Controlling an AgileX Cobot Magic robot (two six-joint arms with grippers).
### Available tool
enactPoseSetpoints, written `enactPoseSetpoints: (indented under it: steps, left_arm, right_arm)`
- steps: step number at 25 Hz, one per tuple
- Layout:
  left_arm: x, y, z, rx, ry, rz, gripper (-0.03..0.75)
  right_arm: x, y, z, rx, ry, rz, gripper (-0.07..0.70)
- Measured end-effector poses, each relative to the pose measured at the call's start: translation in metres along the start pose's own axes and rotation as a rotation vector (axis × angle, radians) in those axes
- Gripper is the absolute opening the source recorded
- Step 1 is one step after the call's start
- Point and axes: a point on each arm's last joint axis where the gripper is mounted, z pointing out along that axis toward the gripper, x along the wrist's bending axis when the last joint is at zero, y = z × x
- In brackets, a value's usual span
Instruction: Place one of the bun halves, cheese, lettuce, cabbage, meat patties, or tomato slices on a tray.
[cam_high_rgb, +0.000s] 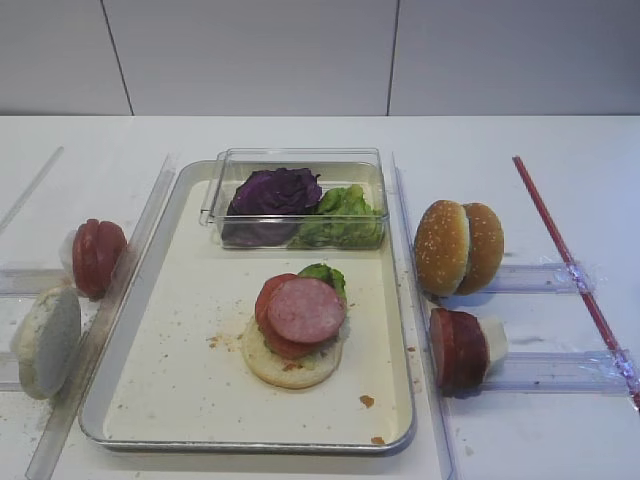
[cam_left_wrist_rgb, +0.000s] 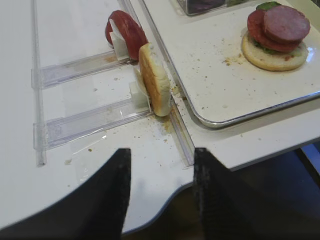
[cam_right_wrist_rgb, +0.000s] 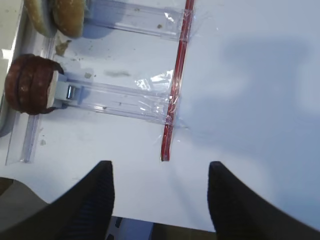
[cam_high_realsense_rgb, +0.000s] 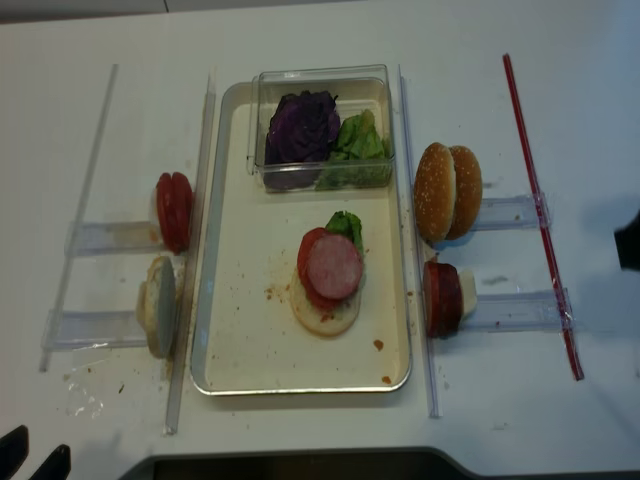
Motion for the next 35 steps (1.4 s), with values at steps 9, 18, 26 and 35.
enactPoseSetpoints:
  steps: [9, 18, 26, 35]
  left_arm:
    - [0.000, 0.000, 0.000, 0.000, 0.000, 0.000, 0.284]
    - [0.000, 0.000, 0.000, 0.000, 0.000, 0.000, 0.284]
    - [0.000, 0.000, 0.000, 0.000, 0.000, 0.000, 0.284]
    - [0.000, 0.000, 0.000, 0.000, 0.000, 0.000, 0.284]
  right_arm:
    - [0.006, -0.064, -0.025, -0.175, -0.013, -0.009, 0.445]
    - [0.013, -0.123, -0.048, -0.424, -0.019, -0.023, 0.445]
    - [0.013, -0.155, -0.017, -0.429, -0.020, -0.038, 0.445]
    - [0.014, -0.176, -0.004, -0.482, -0.033, -0.078, 0.445]
